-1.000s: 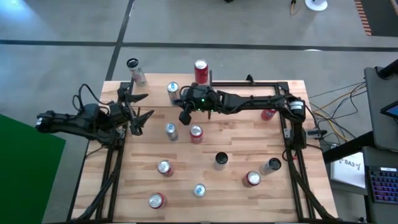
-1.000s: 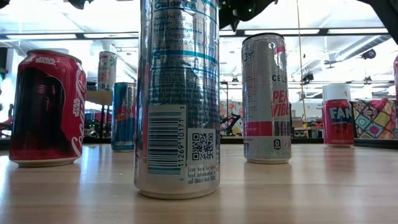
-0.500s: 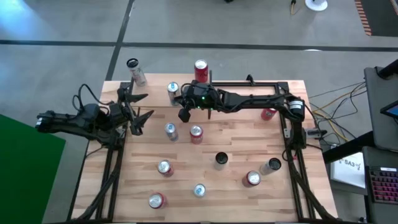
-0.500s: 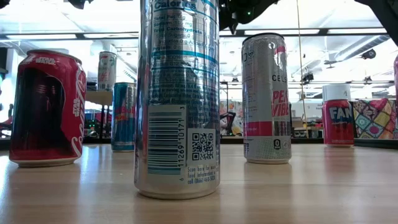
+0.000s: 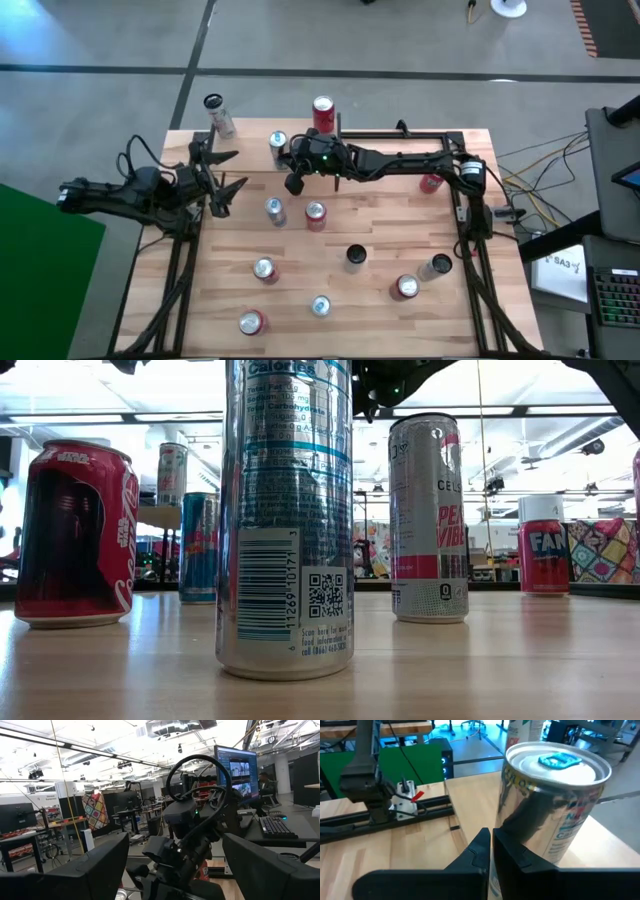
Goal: Place canned beverage on shelf
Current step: Put the blue soda can on the shelf
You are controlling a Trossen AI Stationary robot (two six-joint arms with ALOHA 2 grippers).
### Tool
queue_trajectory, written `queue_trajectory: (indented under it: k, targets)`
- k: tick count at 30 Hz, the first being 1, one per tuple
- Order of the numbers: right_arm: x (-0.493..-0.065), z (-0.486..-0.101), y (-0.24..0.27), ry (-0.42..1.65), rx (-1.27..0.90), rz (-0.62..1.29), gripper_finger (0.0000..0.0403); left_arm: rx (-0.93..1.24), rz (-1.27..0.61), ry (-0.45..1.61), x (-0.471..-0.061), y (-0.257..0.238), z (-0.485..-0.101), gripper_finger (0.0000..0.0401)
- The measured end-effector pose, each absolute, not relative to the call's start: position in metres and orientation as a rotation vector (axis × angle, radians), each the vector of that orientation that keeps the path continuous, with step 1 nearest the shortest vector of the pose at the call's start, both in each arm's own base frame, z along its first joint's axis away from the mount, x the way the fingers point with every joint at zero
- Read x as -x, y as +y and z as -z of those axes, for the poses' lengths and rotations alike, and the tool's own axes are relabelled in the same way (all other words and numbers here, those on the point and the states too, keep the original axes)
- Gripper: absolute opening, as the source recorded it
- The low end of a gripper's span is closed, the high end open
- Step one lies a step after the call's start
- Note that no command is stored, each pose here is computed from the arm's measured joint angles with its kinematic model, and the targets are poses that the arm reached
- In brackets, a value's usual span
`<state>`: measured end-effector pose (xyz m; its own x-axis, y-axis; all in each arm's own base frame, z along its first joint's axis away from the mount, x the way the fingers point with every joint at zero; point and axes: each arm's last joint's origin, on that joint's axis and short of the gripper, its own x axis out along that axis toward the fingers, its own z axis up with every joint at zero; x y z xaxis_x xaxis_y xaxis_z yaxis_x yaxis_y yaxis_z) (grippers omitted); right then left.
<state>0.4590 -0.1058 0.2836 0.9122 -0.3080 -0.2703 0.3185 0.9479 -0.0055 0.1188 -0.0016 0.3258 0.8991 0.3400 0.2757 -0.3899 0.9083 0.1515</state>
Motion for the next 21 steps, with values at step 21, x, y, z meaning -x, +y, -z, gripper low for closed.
queue_trajectory:
  k: [21]
  targets:
    - [-0.456,-0.285,-0.126,0.243,-0.008,0.371,0.0012,-0.206,-0.381,-0.247,-0.119,-0.002,-0.326,0.0307]
